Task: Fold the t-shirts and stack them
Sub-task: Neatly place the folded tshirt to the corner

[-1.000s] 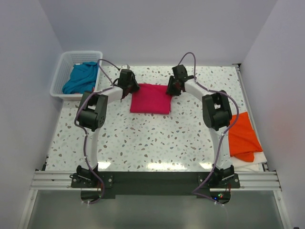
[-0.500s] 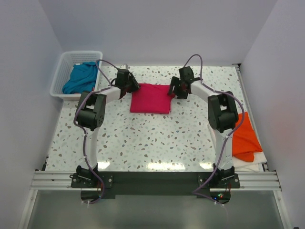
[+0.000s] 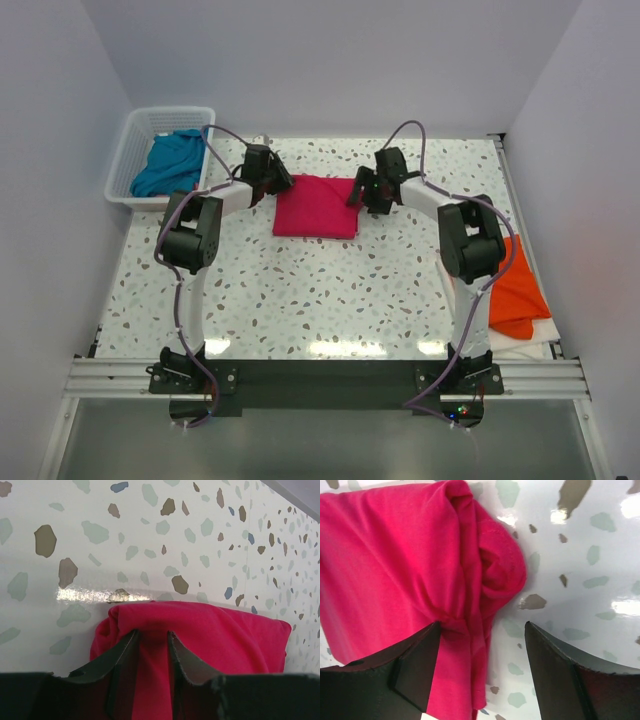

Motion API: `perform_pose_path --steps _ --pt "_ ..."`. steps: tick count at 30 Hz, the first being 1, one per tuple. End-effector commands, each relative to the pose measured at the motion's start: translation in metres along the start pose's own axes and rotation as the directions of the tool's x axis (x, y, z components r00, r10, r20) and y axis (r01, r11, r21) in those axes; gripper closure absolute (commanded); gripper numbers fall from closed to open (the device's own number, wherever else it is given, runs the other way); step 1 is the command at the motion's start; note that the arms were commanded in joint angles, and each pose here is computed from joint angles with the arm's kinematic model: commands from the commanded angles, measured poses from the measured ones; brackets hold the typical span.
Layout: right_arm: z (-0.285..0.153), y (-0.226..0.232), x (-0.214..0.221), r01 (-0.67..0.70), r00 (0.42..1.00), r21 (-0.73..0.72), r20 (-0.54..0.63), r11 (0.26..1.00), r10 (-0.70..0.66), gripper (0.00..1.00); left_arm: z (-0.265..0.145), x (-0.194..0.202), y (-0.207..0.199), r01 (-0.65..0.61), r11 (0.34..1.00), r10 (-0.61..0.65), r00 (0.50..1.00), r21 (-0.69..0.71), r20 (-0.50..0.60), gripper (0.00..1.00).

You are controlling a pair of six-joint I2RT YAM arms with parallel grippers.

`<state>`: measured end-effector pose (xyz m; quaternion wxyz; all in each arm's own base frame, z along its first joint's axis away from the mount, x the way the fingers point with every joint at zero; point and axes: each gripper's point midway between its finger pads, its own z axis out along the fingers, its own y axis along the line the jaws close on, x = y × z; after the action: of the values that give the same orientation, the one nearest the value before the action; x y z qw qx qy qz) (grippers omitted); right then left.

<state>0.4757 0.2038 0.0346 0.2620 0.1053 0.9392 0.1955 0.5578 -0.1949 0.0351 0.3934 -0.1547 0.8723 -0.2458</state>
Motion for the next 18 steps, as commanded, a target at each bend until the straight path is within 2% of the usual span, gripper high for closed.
perform_pose_path --steps 1,7,11,12,14,17,18 --pt "-0.003 0.024 0.014 -0.022 1.000 -0.059 -0.023 0.998 0.021 0.29 -0.003 0.005 0.005 -0.023 1.000 0.023 0.999 -0.002 -0.023 0.67" --pt "0.011 0.036 0.033 -0.030 0.998 -0.043 -0.052 0.999 0.027 0.31 -0.007 0.006 0.006 -0.029 1.000 0.029 0.999 -0.005 -0.022 0.67" --pt "0.020 0.032 0.037 -0.042 0.997 -0.021 -0.066 0.999 0.040 0.39 -0.007 0.007 0.007 -0.027 1.000 0.027 0.999 -0.002 -0.026 0.67" --pt "0.023 0.032 0.039 -0.041 0.997 -0.020 -0.070 0.999 0.040 0.46 -0.007 0.008 0.006 -0.027 1.000 0.027 0.999 0.000 -0.028 0.67" --pt "0.025 0.033 0.038 -0.046 0.997 -0.018 -0.067 0.999 0.044 0.53 -0.008 0.007 0.005 -0.027 1.000 0.027 0.999 0.005 -0.027 0.67" --pt "0.030 0.035 0.038 -0.030 0.997 0.000 -0.068 1.000 0.030 0.77 -0.012 0.002 0.000 -0.029 1.000 0.029 0.999 0.013 -0.016 0.67" --pt "0.031 0.033 0.036 -0.020 0.998 0.022 -0.058 1.000 0.021 0.94 -0.014 0.000 -0.001 -0.031 0.999 0.031 0.999 0.015 -0.014 0.67"
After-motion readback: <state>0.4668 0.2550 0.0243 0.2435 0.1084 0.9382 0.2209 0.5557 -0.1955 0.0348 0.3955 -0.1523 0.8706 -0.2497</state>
